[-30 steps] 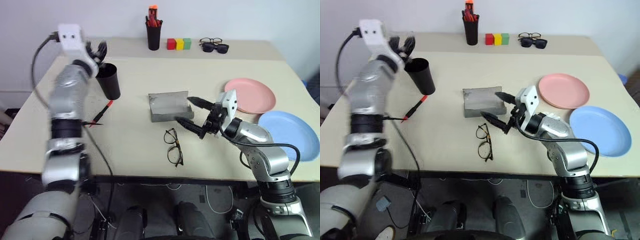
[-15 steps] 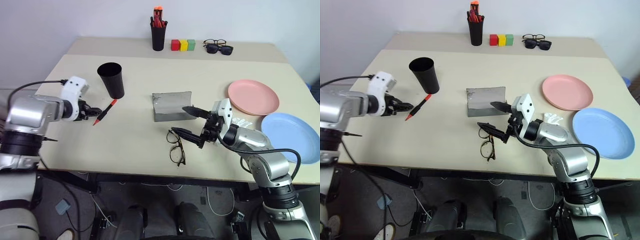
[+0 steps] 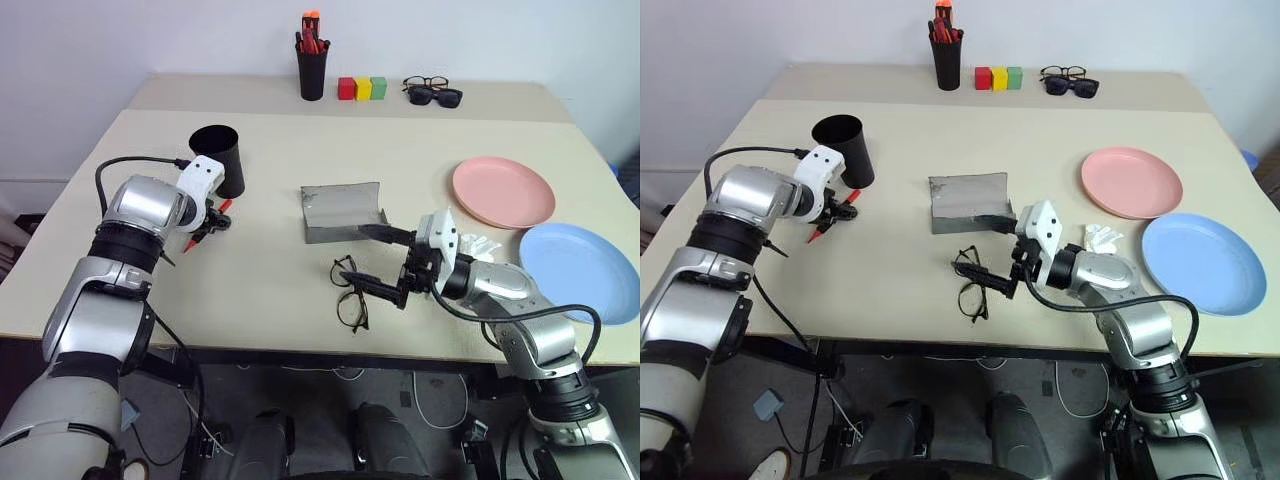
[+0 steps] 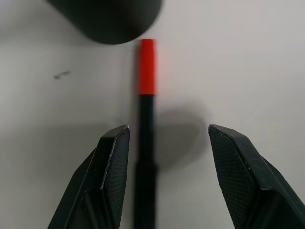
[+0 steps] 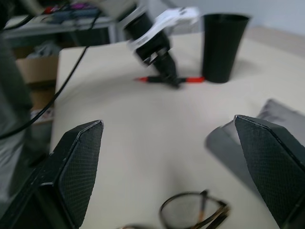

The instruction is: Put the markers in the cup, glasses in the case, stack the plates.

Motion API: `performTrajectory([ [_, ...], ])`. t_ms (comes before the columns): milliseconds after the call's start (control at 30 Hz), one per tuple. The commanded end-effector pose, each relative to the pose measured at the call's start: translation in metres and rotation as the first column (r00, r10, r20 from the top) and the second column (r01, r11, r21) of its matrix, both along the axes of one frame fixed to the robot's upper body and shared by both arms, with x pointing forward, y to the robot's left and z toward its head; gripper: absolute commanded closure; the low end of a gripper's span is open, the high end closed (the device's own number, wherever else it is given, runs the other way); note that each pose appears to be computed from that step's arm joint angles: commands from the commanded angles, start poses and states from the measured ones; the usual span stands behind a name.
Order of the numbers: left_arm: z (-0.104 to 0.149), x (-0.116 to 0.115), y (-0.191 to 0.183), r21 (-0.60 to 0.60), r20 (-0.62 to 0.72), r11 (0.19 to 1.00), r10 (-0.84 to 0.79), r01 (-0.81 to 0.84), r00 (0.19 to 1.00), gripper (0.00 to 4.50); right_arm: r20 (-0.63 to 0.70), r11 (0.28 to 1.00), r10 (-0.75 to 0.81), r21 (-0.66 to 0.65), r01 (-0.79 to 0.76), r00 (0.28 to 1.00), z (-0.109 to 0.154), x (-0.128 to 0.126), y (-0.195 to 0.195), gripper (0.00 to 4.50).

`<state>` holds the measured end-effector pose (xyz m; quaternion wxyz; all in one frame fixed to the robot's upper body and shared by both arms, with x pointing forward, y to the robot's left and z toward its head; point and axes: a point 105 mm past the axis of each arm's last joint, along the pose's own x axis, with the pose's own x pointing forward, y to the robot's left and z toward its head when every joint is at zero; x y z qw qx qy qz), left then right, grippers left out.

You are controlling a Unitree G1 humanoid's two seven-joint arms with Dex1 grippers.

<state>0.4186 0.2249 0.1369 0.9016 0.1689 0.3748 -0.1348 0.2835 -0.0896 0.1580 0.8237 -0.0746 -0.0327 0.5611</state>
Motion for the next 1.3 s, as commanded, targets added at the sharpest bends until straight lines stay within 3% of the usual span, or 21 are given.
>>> performTrajectory([
  [33, 0.011, 0.003, 0.009, 0.033, 0.027, 0.999, 0.001, -0.002, 1.000, 1.85, 0.054, 0.998, 0.067, 0.005, -0.068, 0.996, 0.009, -0.009, 0.008, 0.00],
  [333, -0.004, -0.004, 0.017, 0.057, -0.029, 0.998, 0.019, -0.018, 0.999, 1.85, 0.070, 0.997, 0.071, 0.021, -0.072, 0.995, 0.013, -0.005, 0.014, 0.00],
  [433, -0.008, -0.005, 0.015, 0.058, -0.049, 0.998, 0.018, -0.015, 0.999, 2.70, 0.076, 0.998, 0.063, 0.025, -0.065, 0.995, 0.014, -0.003, 0.014, 0.00],
  [533, -0.010, -0.006, 0.013, 0.049, -0.064, 0.999, 0.019, -0.016, 0.998, 4.18, 0.078, 0.998, 0.053, 0.029, -0.055, 0.996, 0.016, -0.002, 0.014, 0.00],
  [567, -0.011, -0.007, 0.013, 0.047, -0.066, 0.999, 0.020, -0.017, 0.998, 4.49, 0.078, 0.998, 0.050, 0.030, -0.052, 0.996, 0.016, -0.001, 0.013, 0.00],
  [733, -0.003, -0.009, 0.000, -0.017, -0.036, 1.000, -0.021, 0.020, 0.999, 4.49, 0.076, 0.999, 0.014, 0.044, -0.017, 0.997, 0.015, 0.002, 0.010, 0.00],
  [867, 0.027, -0.023, -0.053, -0.190, 0.114, 0.947, -0.240, 0.258, 0.964, 4.49, 0.070, 0.998, -0.031, 0.064, 0.026, 0.997, 0.015, 0.006, 0.006, 0.00],
  [1000, 0.050, -0.047, -0.100, -0.162, 0.309, 0.867, -0.409, 0.471, 0.859, 4.49, 0.073, 0.995, -0.077, 0.067, 0.072, 0.994, 0.013, 0.007, 0.000, 0.00],
  [1067, 0.068, -0.049, -0.116, -0.127, 0.438, 0.849, -0.416, 0.513, 0.797, 4.49, 0.075, 0.992, -0.106, 0.075, 0.101, 0.992, 0.014, 0.008, -0.004, 0.00],
  [1200, 0.132, -0.031, -0.111, -0.134, 0.784, 0.898, -0.162, 0.419, 0.599, 4.49, 0.093, 0.980, -0.159, 0.136, 0.146, 0.983, 0.024, 0.013, -0.009, 0.00],
  [1300, 0.169, -0.018, -0.087, -0.161, 0.912, 0.945, 0.032, 0.286, 0.408, 4.49, 0.123, 0.950, -0.213, 0.257, 0.176, 0.969, 0.048, 0.022, -0.013, 0.00],
])
